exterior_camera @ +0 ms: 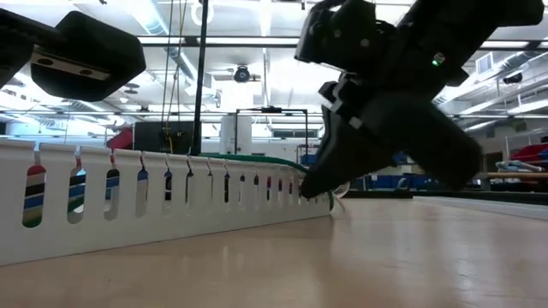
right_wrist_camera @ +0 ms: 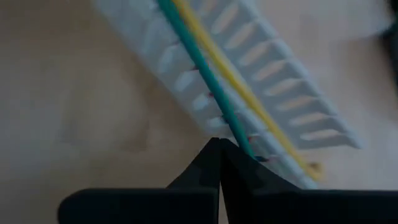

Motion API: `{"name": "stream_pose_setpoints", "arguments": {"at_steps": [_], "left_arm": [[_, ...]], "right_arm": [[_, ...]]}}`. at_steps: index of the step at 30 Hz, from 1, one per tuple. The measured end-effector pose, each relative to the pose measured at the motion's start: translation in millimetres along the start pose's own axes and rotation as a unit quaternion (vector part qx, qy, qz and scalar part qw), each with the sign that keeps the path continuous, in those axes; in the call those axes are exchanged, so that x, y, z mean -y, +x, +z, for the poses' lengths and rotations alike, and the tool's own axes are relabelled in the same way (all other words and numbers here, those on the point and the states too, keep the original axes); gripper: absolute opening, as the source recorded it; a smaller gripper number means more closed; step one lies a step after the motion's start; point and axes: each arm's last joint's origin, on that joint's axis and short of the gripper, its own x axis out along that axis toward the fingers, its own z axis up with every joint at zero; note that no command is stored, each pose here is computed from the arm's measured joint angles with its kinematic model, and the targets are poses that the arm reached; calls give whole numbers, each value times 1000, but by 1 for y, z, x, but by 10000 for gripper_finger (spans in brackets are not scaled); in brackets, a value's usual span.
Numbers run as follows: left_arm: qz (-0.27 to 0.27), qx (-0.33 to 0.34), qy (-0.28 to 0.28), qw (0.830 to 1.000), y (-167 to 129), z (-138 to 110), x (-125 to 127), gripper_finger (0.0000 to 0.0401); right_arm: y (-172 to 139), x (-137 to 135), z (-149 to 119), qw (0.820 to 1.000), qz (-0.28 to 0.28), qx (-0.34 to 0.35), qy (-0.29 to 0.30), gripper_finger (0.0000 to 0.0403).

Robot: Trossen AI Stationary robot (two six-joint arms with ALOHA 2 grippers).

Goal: Ziptie cables
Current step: Put the ziptied cables in a white cable duct

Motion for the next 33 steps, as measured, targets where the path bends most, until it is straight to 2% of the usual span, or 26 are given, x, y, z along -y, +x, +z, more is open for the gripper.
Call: {"name": "stream_pose_setpoints", "arguments": {"at_steps": [6,22,33], "left_arm": [[-3,0,3,1000,0,-1,2,0],[-5,-1,1,1000,0,-1,3,0],[-5,1,3,1000,-1,-1,4,0]], "right_arm": [[-1,1,0,999,-36,5,-13,0],[2,18,11,994,-85,-1,-68,0],[10,35,20,994,-60,-4,-94,0]]}}
